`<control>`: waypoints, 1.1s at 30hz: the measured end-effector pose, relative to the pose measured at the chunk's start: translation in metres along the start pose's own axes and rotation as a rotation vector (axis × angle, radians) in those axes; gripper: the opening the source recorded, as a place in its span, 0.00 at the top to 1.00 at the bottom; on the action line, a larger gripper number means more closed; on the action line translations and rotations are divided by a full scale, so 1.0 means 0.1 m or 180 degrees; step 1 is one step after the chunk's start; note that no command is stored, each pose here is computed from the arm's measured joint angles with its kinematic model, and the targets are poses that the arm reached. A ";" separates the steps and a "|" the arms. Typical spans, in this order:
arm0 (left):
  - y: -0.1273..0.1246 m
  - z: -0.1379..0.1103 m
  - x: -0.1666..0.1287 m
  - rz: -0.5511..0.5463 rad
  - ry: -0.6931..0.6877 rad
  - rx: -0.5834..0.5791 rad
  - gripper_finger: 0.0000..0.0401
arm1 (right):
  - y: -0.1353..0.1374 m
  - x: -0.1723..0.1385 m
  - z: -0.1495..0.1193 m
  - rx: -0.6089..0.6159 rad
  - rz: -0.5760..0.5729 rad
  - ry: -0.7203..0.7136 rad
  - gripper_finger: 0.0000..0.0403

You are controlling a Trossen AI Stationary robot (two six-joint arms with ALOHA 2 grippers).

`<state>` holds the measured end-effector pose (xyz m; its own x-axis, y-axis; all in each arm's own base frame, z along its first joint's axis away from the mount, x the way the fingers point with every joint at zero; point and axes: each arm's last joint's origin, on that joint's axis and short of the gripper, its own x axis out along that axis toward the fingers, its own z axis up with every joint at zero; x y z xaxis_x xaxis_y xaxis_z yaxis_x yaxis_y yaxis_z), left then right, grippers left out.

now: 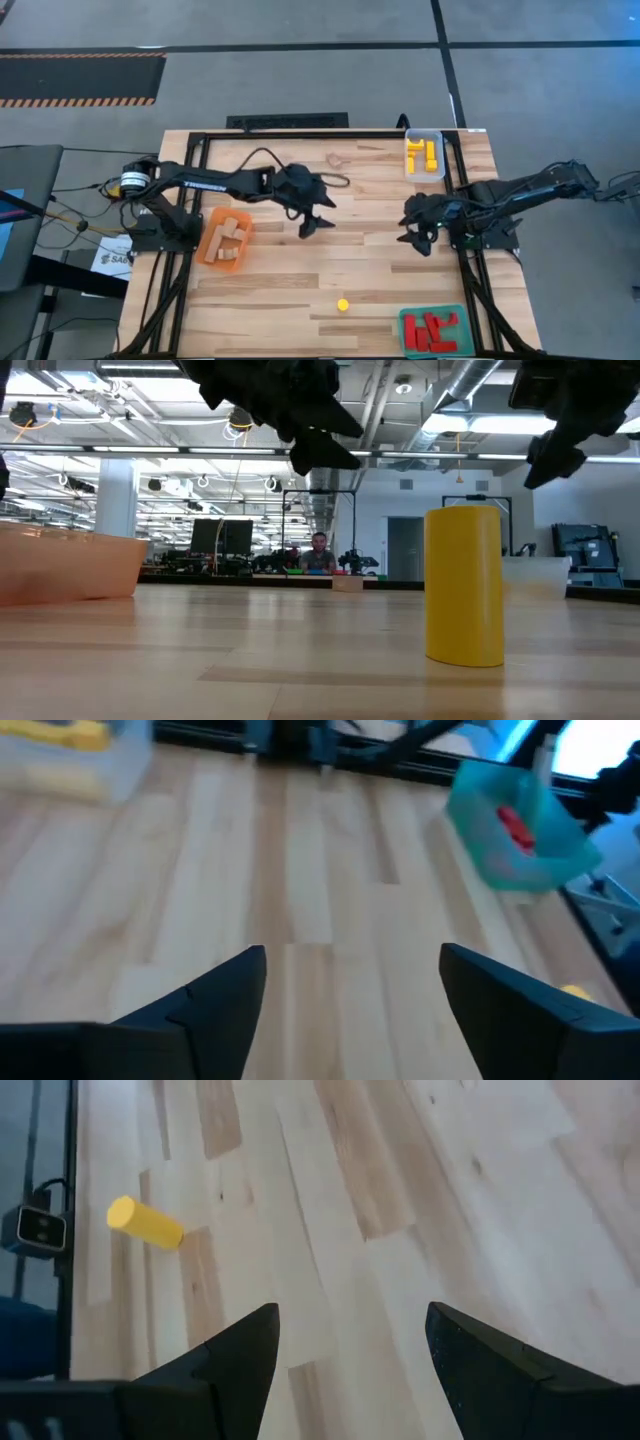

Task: Sort & place blocks by color
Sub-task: Put the yellow block into the transparent bin

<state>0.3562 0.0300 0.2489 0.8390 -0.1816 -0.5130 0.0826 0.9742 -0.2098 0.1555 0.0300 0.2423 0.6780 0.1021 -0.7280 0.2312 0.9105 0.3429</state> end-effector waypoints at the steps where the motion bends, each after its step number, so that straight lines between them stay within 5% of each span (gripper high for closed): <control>1: -0.03 -0.02 0.05 -0.0036 0.0003 0.0021 0.28 | -0.01 -0.02 0.00 -0.0073 0.0003 -0.0024 0.32; 13: -0.67 -0.18 0.49 0.0115 0.0257 0.0113 0.28 | -0.07 -0.18 -0.10 -0.0959 -0.0009 0.0009 0.32; 21: -1.06 -0.33 0.57 0.0219 0.0372 0.0140 0.28 | -0.07 -0.15 -0.10 -0.0958 0.0039 -0.0054 0.32; 33: -1.55 -0.69 0.83 -0.0458 0.0551 0.0854 0.28 | -0.07 -0.10 -0.03 -0.0474 0.0040 -0.0157 0.32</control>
<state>0.3760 -0.1456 0.1809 0.7067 -0.3173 -0.6323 0.3512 0.9332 -0.0759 0.1451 0.0241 0.2450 0.7145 0.0974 -0.6928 0.1189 0.9589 0.2575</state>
